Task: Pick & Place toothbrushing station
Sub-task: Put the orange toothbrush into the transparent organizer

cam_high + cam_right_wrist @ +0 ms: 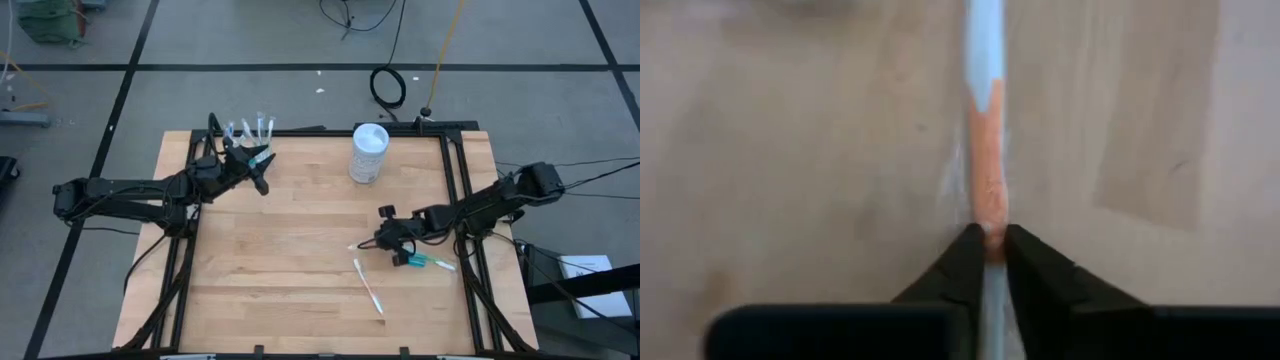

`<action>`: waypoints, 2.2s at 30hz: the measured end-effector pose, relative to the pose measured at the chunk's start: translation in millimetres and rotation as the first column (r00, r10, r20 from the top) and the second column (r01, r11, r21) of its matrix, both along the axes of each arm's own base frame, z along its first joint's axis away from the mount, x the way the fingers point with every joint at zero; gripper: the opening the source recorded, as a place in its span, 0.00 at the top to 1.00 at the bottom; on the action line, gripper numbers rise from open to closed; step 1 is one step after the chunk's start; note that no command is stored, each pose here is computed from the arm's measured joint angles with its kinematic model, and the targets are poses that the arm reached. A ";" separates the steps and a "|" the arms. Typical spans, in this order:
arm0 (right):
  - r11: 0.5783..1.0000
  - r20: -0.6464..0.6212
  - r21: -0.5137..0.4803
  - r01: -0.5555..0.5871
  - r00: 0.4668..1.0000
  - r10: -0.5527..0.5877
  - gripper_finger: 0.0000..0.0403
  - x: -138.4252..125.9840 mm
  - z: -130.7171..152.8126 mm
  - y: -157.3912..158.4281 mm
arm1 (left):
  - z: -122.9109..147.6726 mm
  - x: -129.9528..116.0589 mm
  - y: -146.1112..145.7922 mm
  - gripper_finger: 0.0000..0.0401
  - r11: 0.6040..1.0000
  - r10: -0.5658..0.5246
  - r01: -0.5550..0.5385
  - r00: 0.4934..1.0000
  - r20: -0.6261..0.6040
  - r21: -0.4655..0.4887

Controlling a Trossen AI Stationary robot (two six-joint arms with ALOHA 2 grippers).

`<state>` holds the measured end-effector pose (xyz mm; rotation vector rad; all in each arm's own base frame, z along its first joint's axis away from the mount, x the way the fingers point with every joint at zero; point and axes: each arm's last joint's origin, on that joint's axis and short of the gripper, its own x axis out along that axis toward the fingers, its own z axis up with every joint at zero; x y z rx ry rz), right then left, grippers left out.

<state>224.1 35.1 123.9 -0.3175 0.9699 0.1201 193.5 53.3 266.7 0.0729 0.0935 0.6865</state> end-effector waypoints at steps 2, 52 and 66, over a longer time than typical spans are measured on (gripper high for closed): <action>0.996 0.037 -0.074 -0.049 0.998 0.052 0.97 3.5 1.6 -3.5 | 0.1 0.0 0.0 0.60 1.000 0.001 -0.001 1.000 0.014 -0.016; 0.135 -0.067 -0.936 -0.326 0.539 0.840 1.00 158.6 56.2 -12.5 | -70.3 64.1 -38.7 0.60 0.573 -0.574 0.545 0.800 0.175 -0.612; 0.103 -0.066 -0.955 -0.280 0.534 0.843 1.00 159.8 60.8 -12.4 | -71.1 64.0 -36.7 0.60 0.619 -0.532 0.507 0.833 0.155 -0.600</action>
